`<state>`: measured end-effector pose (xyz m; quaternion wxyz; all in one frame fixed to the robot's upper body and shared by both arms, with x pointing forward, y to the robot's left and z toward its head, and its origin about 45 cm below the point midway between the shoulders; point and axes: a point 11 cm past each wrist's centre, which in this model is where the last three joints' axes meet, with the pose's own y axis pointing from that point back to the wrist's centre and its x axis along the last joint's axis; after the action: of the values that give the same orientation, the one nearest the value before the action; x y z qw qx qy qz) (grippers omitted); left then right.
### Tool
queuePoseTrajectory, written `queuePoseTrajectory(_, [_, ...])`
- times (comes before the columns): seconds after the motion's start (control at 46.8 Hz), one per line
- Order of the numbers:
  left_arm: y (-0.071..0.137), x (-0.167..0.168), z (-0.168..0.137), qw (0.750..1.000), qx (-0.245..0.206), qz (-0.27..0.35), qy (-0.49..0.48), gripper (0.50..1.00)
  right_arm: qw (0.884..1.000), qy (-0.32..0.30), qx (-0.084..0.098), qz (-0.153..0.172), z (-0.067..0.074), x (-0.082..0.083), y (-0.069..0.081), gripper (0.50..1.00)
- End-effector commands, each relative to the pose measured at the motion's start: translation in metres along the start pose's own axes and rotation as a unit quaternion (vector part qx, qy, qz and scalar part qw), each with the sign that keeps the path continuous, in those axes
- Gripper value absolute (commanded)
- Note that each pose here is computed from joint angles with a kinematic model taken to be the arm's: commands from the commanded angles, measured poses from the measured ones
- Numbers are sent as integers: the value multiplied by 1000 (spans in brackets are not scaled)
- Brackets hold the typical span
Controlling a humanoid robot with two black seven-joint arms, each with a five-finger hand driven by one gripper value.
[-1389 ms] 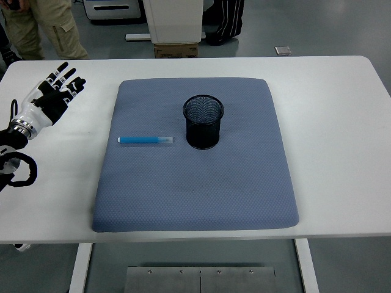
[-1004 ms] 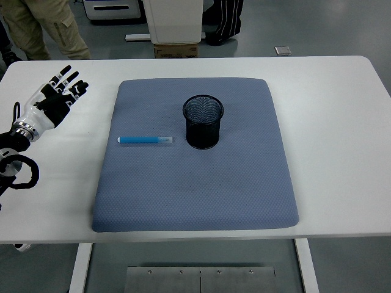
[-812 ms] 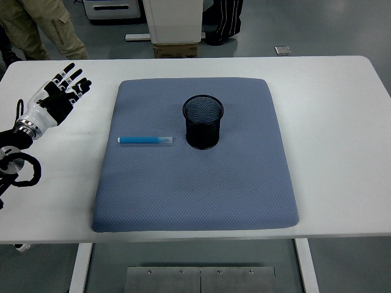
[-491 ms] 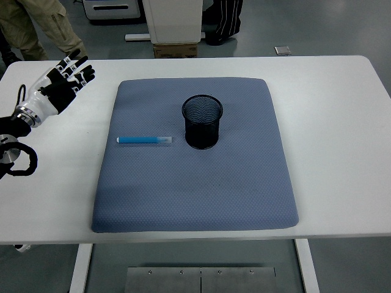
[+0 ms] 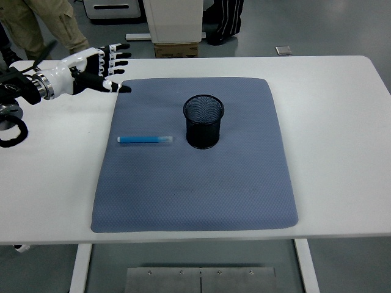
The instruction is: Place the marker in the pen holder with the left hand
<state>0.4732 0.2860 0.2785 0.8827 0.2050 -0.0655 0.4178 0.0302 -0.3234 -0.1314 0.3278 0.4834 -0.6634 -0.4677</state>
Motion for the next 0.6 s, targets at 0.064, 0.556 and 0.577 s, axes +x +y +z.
queuePoseTrajectory(0.064, [-4,-23,0,989,49,-77,-114,1000,1000,0,0,0,0,0,0,1000])
queuePoseTrajectory(0.556, [-27,-71,-15,961,105,-168,-193,1000,1000,0,1,0,0,0,0,1000])
queuePoseTrajectory(0.577, [-28,-72,-13,960,106,-170,-198,1000,1000,0,1,0,0,0,0,1000])
